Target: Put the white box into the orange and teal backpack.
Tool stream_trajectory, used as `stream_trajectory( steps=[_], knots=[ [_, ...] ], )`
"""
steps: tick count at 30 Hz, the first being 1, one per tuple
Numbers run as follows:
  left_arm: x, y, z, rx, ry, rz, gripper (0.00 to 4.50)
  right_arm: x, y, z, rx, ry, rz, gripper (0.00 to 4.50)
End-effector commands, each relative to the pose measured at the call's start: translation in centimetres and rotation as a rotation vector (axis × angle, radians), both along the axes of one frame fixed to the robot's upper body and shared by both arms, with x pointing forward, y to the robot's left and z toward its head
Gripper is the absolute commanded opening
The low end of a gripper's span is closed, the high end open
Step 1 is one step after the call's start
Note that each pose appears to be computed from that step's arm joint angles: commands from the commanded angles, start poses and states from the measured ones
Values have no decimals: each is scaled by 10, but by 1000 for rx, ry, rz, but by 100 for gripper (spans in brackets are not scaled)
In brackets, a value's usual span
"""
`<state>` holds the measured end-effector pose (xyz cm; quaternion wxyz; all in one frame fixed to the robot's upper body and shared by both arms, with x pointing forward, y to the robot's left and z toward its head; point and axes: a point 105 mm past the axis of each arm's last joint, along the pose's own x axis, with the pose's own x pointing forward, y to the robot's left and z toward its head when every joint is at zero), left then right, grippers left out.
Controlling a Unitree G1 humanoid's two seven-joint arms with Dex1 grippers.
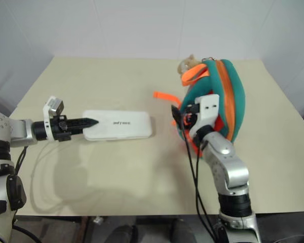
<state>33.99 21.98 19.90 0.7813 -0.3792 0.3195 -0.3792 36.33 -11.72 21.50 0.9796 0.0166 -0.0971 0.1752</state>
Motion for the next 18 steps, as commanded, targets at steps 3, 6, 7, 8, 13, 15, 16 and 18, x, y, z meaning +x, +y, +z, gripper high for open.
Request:
stream_trajectory(
  steps=[3,6,7,8,13,15,16,18],
  knots=[
    [-3,1,14,-34,-62,-9,124,-5,-4,4,-45,-35,-41,447],
    [-3,1,14,-34,-63,-7,124,-12,-6,1,-64,-31,-46,447],
    [-3,1,14,-34,-63,-7,124,-15,-7,1,-66,-32,-48,447],
    [-3,1,14,-34,-63,-6,124,-18,-8,1,-70,-29,-54,447],
    [-3,2,15,-34,-62,-3,124,-32,-14,2,-99,-13,-73,447],
    [-2,1,14,-33,-61,-3,124,-34,-12,1,-110,-3,-71,447],
    [-2,1,14,-33,-62,-4,124,-33,-10,2,-108,-1,-73,447],
    [-2,0,14,-34,-63,-6,124,-32,-1,6,-73,1,-76,447]
  ],
)
